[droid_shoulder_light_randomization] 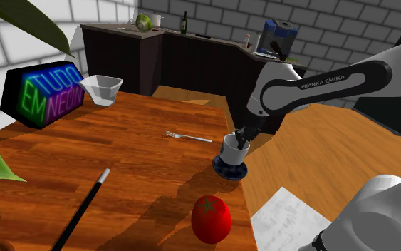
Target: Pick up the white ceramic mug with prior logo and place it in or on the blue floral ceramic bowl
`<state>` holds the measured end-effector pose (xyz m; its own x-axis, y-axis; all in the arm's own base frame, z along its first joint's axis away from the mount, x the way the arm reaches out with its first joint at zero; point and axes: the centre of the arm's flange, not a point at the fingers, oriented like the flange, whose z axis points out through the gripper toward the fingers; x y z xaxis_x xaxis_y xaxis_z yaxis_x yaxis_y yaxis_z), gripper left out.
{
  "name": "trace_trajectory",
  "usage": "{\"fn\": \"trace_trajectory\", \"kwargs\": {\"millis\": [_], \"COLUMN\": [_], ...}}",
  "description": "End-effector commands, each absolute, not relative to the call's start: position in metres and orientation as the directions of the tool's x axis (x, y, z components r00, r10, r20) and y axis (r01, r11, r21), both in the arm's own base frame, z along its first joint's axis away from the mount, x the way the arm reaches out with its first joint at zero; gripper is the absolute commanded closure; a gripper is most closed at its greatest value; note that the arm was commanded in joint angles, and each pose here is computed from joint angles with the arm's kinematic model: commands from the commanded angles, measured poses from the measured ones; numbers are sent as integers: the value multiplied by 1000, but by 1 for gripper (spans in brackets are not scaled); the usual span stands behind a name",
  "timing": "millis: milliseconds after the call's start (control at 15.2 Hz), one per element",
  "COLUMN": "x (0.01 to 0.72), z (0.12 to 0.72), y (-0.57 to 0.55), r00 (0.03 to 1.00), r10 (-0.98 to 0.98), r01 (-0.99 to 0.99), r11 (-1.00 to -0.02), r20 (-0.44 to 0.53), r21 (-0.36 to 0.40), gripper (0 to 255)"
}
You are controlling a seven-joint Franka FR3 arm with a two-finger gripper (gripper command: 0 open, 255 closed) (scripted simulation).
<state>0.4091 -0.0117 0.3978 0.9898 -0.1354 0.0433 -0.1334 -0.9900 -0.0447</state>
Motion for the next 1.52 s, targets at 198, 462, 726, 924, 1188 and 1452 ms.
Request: {"fn": "trace_trajectory", "kwargs": {"millis": [198,462,726,924,1188,1452], "x": [409,409,409,409,408,407], "z": [373,373,373,373,400,423], "y": [-11,-11,-11,-11,-12,-13], "r00": [990,990,990,990,990,990], "r10": [-135,-135,-135,-135,-135,-135], "r01": [-133,-133,-133,-133,-133,-133], "r11": [-990,-990,-990,-990,-990,-990], "r20": [44,44,44,44,44,44], "r21": [-45,-45,-45,-45,-45,-45], "gripper": [255,255,0,0,0,0]}}
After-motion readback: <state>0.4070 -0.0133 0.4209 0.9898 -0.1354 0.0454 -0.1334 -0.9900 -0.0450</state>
